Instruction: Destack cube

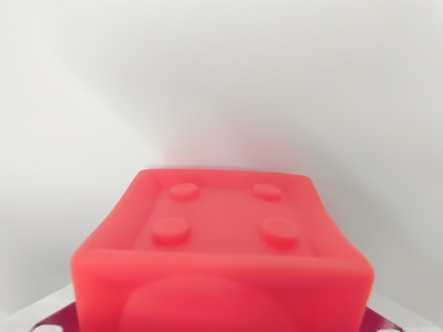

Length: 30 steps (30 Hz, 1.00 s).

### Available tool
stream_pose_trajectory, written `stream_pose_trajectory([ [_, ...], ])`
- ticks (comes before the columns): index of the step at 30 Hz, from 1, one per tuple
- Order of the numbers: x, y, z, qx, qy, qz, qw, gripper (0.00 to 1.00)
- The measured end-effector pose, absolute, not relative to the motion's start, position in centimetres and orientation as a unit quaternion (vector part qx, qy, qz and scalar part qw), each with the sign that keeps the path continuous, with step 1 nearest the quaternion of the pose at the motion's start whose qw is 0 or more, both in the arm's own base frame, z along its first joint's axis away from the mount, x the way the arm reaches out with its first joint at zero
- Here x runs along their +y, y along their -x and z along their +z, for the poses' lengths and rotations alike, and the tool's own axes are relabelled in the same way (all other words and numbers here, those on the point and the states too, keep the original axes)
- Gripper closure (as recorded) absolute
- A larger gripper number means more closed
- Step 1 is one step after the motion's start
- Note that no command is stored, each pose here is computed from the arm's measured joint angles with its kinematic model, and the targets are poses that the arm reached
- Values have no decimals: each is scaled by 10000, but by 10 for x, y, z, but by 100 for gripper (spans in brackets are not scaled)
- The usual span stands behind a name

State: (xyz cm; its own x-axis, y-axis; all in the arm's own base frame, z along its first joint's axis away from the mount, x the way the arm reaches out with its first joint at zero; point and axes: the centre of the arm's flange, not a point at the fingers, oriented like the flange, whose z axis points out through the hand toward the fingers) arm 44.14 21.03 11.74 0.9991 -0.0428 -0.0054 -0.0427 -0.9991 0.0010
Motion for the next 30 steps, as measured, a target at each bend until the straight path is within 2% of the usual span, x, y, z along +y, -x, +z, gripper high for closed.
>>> stream_pose_trajectory([
  [6,210,-441,115,-214,-9998,-28,5,100],
  [7,210,-441,115,-214,-9998,-27,5,0],
  [30,210,-442,115,-214,-9998,-23,3,0],
])
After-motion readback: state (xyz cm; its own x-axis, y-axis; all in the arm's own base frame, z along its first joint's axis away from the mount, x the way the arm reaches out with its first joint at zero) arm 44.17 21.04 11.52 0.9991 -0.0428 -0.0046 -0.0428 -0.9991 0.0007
